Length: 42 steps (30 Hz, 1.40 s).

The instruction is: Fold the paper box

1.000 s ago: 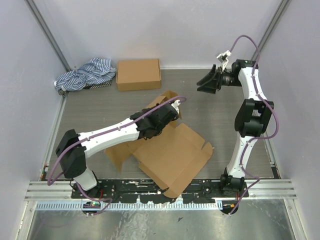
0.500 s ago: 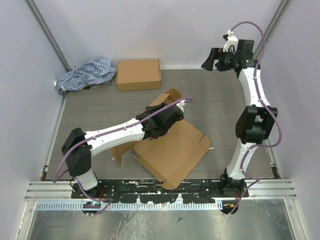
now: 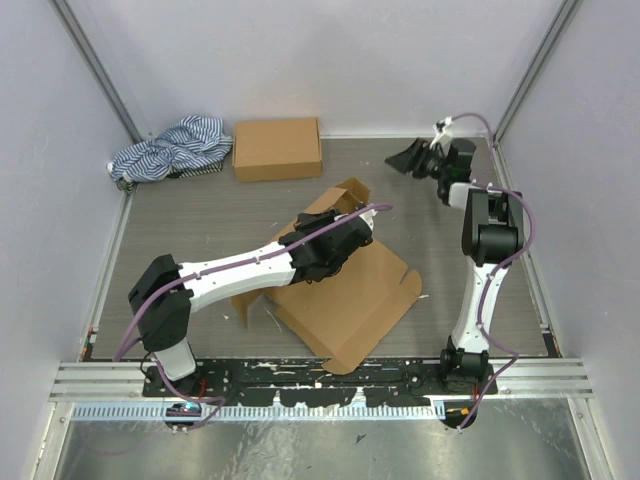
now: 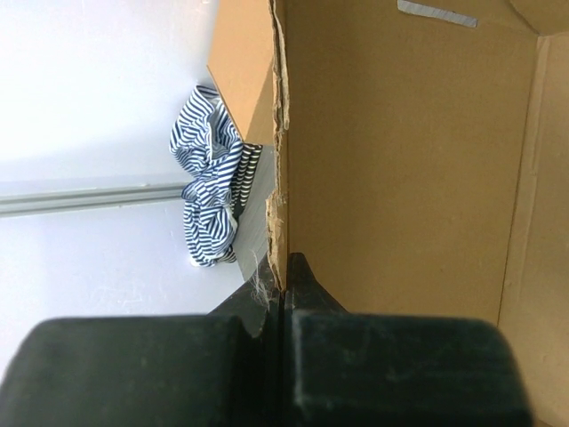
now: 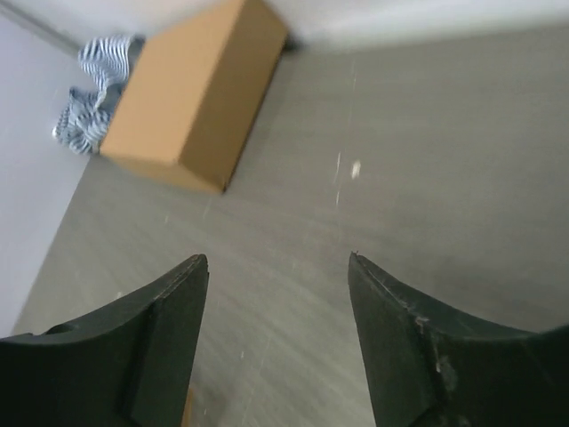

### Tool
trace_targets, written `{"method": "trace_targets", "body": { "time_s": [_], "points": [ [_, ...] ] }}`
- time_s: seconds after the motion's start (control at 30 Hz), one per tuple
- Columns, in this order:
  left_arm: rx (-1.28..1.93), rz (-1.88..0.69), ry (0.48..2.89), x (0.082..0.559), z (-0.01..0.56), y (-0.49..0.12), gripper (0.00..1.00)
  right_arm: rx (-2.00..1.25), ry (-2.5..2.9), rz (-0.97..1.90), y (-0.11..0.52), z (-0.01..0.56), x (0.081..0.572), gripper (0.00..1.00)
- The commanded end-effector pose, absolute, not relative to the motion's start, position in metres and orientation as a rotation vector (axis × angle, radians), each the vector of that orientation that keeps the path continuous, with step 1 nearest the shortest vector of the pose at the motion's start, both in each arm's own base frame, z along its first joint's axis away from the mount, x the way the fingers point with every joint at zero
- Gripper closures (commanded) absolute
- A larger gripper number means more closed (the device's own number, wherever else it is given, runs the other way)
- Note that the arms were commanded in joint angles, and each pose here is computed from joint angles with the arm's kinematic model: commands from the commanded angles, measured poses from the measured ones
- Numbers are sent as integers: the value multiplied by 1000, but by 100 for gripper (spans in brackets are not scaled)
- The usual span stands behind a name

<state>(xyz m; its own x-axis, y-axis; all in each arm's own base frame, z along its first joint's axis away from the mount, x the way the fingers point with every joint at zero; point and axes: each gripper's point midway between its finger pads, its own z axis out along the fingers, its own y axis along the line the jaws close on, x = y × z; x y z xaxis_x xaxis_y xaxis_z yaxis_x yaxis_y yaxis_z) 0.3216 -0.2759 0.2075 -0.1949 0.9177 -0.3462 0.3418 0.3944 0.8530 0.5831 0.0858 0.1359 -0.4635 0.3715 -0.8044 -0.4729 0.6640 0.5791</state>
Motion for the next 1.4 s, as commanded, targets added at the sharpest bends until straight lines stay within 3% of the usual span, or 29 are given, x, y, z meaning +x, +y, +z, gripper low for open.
{"method": "trace_targets", "body": {
  "time_s": [0.0, 0.37, 0.7, 1.1, 1.37],
  "points": [
    [1072, 822, 1720, 324, 204, -279, 100, -271, 1690, 1145, 140, 173, 557, 32],
    [1062, 840, 1737, 327, 194, -284, 84, -367, 1830, 1174, 200, 129, 534, 31],
    [1048, 804, 1772, 324, 194, -286, 66, -512, 1778, 1361, 232, 129, 510, 30],
    [983, 745, 1785, 324, 215, -287, 63, -645, 1659, 1559, 257, 151, 481, 30],
    [752, 541, 1758, 317, 285, -281, 55, -633, 1666, 1556, 256, 149, 480, 30]
  ]
}}
